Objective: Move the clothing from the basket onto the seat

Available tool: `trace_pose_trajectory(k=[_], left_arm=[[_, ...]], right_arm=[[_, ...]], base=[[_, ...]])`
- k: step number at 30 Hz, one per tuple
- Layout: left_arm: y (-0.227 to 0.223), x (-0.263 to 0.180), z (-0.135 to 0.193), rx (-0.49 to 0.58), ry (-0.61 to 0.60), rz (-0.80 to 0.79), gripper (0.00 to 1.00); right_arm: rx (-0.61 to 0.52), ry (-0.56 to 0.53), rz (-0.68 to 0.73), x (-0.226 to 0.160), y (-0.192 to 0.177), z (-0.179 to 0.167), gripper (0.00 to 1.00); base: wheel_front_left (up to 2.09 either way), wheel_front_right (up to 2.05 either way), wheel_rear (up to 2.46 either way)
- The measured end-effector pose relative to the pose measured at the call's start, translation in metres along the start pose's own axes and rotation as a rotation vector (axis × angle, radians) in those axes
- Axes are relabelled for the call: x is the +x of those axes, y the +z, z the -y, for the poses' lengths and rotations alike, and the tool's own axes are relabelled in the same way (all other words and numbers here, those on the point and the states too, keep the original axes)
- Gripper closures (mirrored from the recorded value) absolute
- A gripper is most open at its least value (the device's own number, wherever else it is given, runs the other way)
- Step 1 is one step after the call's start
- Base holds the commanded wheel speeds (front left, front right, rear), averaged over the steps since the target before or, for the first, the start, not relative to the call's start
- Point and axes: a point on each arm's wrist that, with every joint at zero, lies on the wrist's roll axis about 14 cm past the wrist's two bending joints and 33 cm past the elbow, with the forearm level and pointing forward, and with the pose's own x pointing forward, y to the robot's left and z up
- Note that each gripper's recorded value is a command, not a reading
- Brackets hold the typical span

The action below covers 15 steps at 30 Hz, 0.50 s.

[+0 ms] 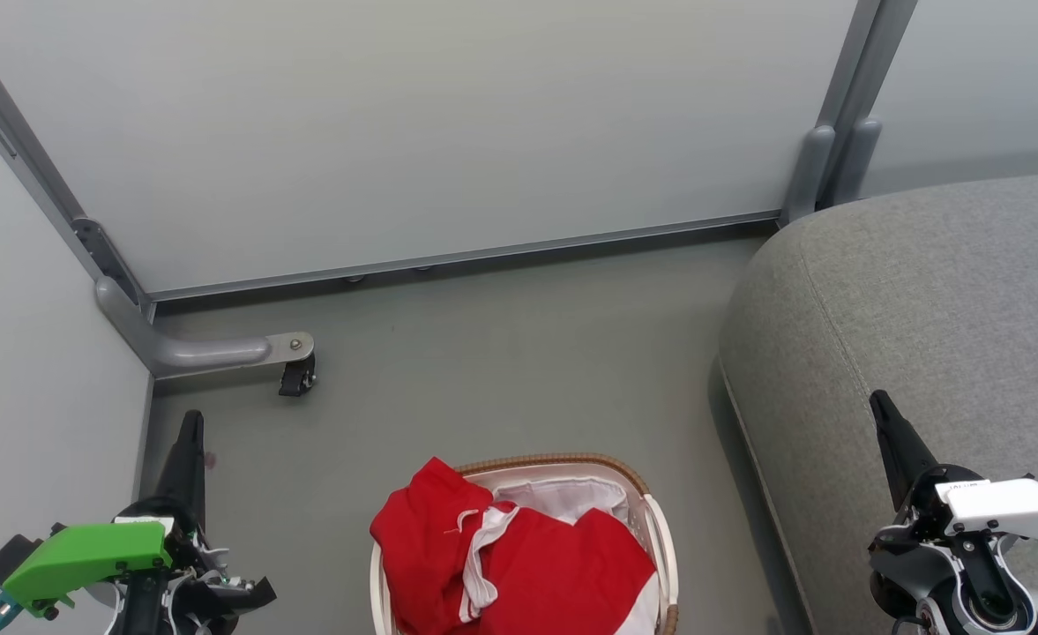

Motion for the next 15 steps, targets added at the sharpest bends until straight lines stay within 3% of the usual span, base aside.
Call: trace_pose_trajectory(k=[15], left_arm=[[0.0, 0.0, 0.0001, 0.0, 0.0, 0.0, 1.0]], right_arm=[[0.0, 0.0, 0.0, 0.0, 0.0, 0.0, 1.0]], base=[[0.0, 0.0, 0.0]])
